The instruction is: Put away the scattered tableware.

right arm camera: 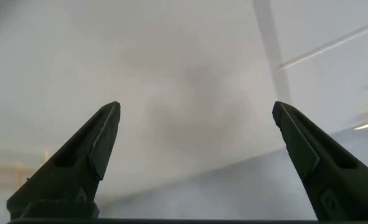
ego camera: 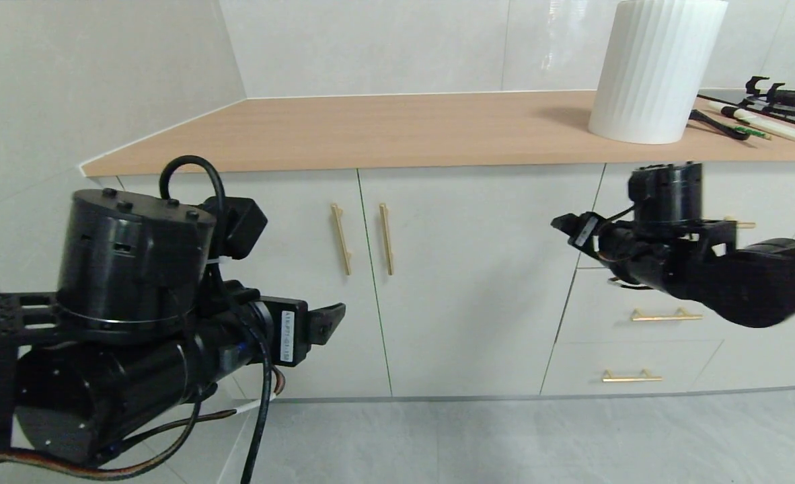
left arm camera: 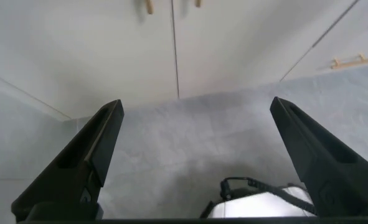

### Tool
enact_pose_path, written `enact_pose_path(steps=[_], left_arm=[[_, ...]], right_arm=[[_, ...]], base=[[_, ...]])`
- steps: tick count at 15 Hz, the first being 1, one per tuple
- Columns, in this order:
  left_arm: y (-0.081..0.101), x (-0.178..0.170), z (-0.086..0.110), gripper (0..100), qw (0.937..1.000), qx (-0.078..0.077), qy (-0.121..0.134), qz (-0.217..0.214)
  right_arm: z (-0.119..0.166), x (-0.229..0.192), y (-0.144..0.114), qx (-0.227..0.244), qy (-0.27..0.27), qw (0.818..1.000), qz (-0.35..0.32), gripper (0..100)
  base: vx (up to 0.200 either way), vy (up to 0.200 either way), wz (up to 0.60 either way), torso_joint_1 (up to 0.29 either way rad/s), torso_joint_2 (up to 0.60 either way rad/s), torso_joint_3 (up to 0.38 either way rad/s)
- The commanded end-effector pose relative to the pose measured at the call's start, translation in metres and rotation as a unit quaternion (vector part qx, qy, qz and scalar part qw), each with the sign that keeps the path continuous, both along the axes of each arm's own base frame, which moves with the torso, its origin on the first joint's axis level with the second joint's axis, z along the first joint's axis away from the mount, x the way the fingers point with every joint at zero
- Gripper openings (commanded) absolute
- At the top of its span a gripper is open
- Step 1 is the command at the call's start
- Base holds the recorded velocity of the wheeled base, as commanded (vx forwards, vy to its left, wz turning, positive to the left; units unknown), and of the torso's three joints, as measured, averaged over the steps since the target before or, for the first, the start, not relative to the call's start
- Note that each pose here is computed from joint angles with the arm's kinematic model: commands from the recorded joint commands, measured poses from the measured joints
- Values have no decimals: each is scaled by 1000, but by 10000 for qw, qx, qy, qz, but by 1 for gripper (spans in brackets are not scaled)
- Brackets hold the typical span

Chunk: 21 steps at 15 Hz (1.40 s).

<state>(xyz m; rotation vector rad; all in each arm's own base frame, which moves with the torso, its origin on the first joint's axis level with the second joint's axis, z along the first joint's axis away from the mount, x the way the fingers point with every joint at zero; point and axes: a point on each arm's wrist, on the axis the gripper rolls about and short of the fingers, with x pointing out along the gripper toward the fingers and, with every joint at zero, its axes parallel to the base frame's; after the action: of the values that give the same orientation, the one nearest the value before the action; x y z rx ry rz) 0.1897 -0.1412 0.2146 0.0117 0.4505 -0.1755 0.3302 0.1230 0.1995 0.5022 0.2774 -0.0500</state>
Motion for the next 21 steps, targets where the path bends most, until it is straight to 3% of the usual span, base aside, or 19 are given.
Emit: enact_pose_path(steps=[1, 2, 4, 6, 9, 11, 12, 13, 14, 15, 16, 18, 19, 20, 21], left_arm=[[36, -27, 19, 100, 9979, -291, -449, 353], [48, -42, 20, 100, 9966, -346, -591, 448], [70, -69, 17, 100, 9940, -303, -833, 636], [105, -111, 4, 100, 9860, 90, -1310, 1031], [142, -162, -21, 100, 9705, 598, -1860, 1411], [153, -184, -42, 100, 9626, 866, -1924, 1697], [157, -197, -59, 100, 9544, 950, -1978, 2025], [159, -210, -67, 100, 9423, 902, -2235, 2323], [159, -217, -70, 100, 9342, 861, -2379, 2514], [159, -226, -75, 100, 9224, 849, -2521, 2802], [158, -226, -78, 100, 9170, 853, -2442, 3036], [155, -230, -84, 100, 8976, 798, -2491, 3548], [153, -233, -91, 100, 8930, 889, -2564, 3590], [154, -231, -100, 100, 8923, 953, -2473, 3656], [154, -229, -107, 100, 8903, 912, -2431, 3742]], right_arm=[[40, -111, -42, -866, -677, 9935, 296, 100], [42, -139, -56, -1012, -900, 9904, 276, 100], [44, -189, -78, -1239, -1337, 9831, 187, 100], [30, -252, -111, -1874, -1730, 9663, -352, 100], [15, -323, -130, -2079, -1964, 9535, -953, 100], [0, -359, -135, -2294, -2143, 9441, -1008, 100], [-18, -379, -138, -2496, -2137, 9390, -1018, 100], [-25, -384, -138, -2613, -1990, 9382, -1091, 100], [-23, -385, -139, -2608, -1971, 9354, -1349, 100], [-23, -386, -137, -2659, -1930, 9297, -1666, 100], [-26, -389, -134, -2738, -1894, 9236, -1901, 100], [-50, -389, -131, -2839, -1875, 9208, -1905, 100], [-59, -384, -132, -2825, -1677, 9223, -2036, 100], [-67, -379, -133, -2779, -1576, 9222, -2181, 100], [-74, -374, -133, -2704, -1575, 9241, -2191, 100]], base=[[0, 0, 0, 0, 0, 0], [0, 0, 0, 0, 0, 0], [0, 0, 0, 0, 0, 0], [0, 0, 0, 0, 0, 0], [0, 0, 0, 0, 0, 0], [0, 0, 0, 0, 0, 0], [0, 0, 0, 0, 0, 0], [0, 0, 0, 0, 0, 0], [0, 0, 0, 0, 0, 0], [0, 0, 0, 0, 0, 0], [0, 0, 0, 0, 0, 0], [0, 0, 0, 0, 0, 0], [0, 0, 0, 0, 0, 0], [0, 0, 0, 0, 0, 0], [0, 0, 0, 0, 0, 0]])
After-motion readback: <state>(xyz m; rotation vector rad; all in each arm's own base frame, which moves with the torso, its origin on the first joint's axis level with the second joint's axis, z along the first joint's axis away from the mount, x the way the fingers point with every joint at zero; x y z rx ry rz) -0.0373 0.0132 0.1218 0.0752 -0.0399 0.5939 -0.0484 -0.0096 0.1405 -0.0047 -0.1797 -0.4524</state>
